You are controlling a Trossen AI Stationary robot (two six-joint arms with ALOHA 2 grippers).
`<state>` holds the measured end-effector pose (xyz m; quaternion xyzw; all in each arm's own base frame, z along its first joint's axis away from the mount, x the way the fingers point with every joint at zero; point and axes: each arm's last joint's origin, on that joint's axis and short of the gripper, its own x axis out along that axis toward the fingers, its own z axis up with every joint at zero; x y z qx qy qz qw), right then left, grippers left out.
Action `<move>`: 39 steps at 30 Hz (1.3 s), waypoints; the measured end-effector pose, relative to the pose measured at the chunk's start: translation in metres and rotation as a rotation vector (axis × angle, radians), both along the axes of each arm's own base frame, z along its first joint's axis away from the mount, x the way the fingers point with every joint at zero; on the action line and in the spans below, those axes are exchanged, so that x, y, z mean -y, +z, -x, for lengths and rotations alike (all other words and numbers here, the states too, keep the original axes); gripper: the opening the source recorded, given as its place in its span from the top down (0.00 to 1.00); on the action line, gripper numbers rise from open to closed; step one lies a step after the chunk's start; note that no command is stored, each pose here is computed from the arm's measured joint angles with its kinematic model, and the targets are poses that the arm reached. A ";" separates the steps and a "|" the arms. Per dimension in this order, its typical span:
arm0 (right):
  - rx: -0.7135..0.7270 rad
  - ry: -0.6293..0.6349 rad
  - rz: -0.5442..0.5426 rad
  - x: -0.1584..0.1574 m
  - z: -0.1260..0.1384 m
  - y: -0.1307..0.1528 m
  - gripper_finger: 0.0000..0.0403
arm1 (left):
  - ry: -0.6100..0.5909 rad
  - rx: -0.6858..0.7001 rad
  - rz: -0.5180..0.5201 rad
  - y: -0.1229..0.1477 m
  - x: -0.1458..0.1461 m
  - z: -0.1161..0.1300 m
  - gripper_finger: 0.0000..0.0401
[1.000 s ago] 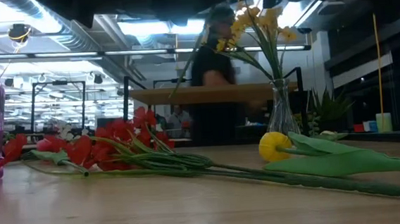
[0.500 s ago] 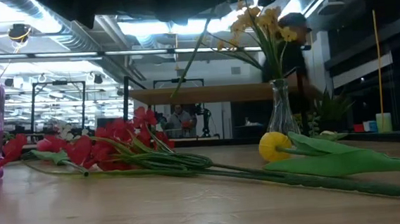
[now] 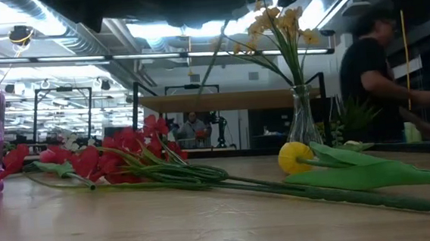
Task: Pick and place flowers into a vace then onto a shelf
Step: Put the pink flower into the transparent vase
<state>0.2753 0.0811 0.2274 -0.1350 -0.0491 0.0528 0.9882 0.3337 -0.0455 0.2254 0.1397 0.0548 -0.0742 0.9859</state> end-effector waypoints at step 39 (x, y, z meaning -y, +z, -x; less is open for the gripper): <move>-0.129 -0.310 -0.175 -0.001 0.109 0.062 0.99 | -0.009 -0.168 0.084 0.028 0.007 0.037 0.75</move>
